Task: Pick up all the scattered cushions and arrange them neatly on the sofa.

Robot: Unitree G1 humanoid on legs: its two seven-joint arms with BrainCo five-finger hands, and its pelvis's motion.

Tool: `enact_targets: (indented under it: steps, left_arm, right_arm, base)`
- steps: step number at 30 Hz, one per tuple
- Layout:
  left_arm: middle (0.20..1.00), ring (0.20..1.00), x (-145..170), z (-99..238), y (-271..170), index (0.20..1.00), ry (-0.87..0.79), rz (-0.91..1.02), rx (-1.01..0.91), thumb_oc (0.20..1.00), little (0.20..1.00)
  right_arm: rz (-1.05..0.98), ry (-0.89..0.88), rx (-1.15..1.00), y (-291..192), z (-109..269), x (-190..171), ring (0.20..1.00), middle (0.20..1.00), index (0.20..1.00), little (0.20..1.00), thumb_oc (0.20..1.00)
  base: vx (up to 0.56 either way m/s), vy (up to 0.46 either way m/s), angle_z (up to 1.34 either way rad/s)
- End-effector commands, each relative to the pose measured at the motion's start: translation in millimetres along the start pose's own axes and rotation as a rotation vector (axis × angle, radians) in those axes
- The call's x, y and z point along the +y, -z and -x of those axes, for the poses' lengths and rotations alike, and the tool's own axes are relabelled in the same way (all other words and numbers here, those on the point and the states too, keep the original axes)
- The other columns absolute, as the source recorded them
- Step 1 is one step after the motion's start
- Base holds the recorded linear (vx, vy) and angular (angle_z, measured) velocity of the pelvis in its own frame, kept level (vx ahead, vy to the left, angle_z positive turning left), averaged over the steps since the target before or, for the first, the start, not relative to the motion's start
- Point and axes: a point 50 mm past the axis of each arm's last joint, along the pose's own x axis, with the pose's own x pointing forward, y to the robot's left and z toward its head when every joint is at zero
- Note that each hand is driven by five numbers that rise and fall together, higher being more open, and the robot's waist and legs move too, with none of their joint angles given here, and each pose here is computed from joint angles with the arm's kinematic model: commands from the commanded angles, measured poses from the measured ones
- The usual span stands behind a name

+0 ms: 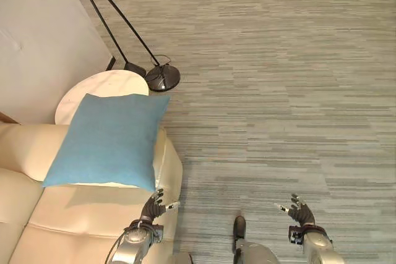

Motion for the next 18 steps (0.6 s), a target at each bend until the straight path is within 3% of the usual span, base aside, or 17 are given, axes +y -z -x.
enact_targets:
  steps: [1, 7, 18]
  left_arm:
    - [1.000, 1.000, 9, 0, -24, 1.000, -0.018, 0.008, -0.117, 1.000, 1.000]
    - [1.000, 1.000, 15, 4, -36, 1.000, -0.027, -0.017, -0.180, 1.000, 1.000]
    - [1.000, 1.000, 43, 18, -10, 1.000, -0.131, 0.061, -0.105, 1.000, 1.000]
  right_arm:
    - [-0.015, 0.035, -0.092, -18, 0, -14, 1.000, 1.000, 1.000, 1.000, 1.000]
    - [-0.025, 0.112, -0.073, -11, 4, -26, 1.000, 1.000, 1.000, 1.000, 1.000]
    - [-0.058, 0.041, 0.005, 6, 5, -4, 1.000, 1.000, 1.000, 1.000, 1.000]
  base:
    - [0.28, 0.005, 0.17]
    - [0.30, 0.042, 0.46]
    - [0.25, 0.187, 0.40]
